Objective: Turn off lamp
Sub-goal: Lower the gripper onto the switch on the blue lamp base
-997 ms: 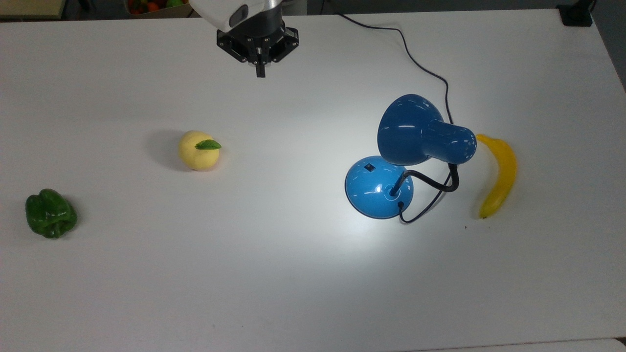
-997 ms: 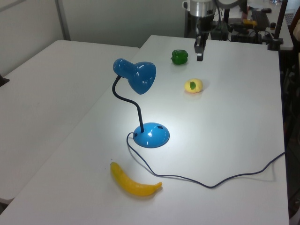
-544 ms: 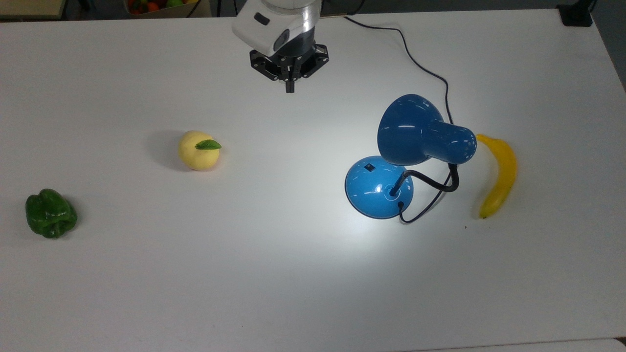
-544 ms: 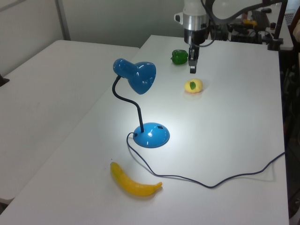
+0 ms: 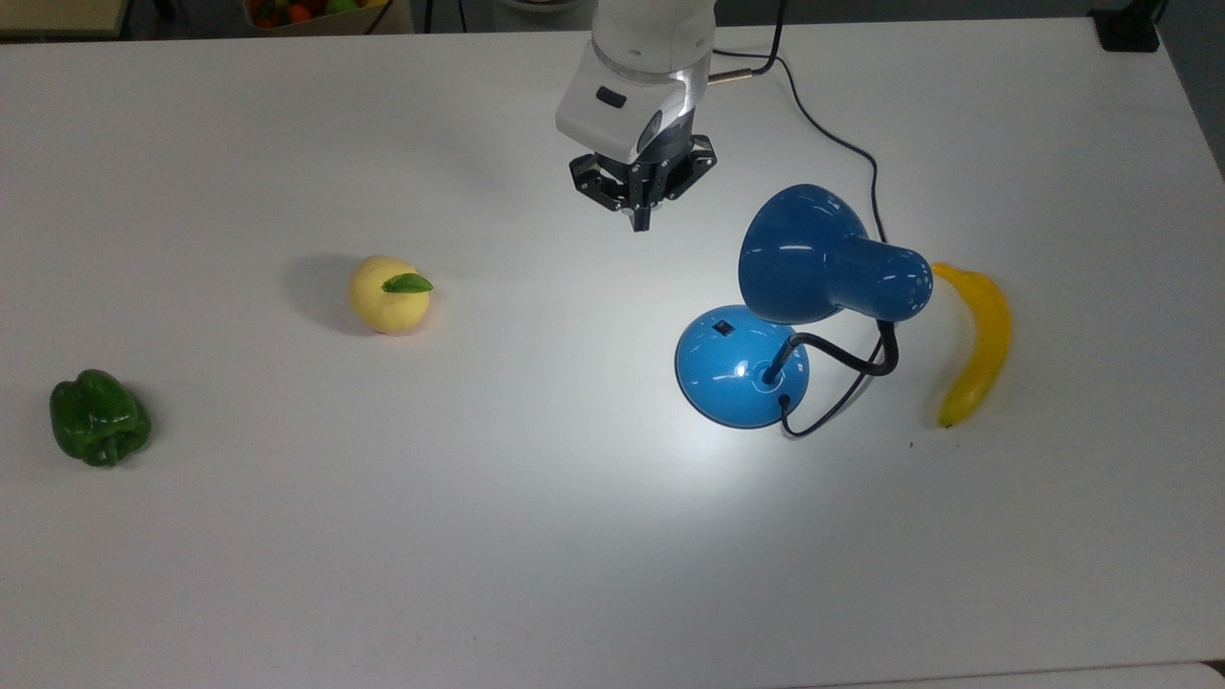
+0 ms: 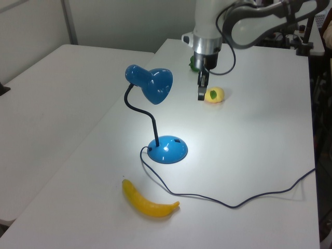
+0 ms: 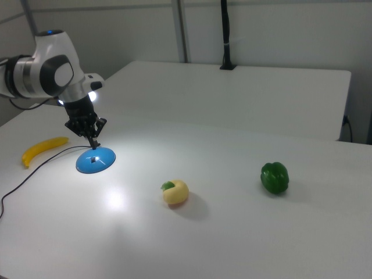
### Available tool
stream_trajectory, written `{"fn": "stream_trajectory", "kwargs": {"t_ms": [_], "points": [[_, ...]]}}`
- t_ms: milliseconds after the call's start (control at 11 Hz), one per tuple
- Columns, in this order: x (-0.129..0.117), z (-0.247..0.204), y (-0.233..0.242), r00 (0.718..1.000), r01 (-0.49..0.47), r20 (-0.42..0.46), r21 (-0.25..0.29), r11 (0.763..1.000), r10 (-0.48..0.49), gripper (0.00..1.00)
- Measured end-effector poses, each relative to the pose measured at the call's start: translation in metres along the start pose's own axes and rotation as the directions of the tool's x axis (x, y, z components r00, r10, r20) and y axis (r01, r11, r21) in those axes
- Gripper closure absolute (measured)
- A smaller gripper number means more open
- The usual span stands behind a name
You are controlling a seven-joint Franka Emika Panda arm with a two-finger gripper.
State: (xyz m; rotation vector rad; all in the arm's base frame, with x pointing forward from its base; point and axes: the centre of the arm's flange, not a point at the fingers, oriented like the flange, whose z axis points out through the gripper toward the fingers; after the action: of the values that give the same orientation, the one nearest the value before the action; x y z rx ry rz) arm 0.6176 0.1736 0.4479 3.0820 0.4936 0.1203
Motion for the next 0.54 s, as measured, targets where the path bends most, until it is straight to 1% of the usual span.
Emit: {"fn": "stream_trajectory", "kwargs": {"t_ms": [362,544], "points": [[0.011,0.03,-0.013,0.999,0.036,-0.024,0.008,0.999,-0.035,0.99],[0.013,0.04,-0.013,0.997,0.074,-0.019,0.009,0.997,-0.074,0.99]]}}
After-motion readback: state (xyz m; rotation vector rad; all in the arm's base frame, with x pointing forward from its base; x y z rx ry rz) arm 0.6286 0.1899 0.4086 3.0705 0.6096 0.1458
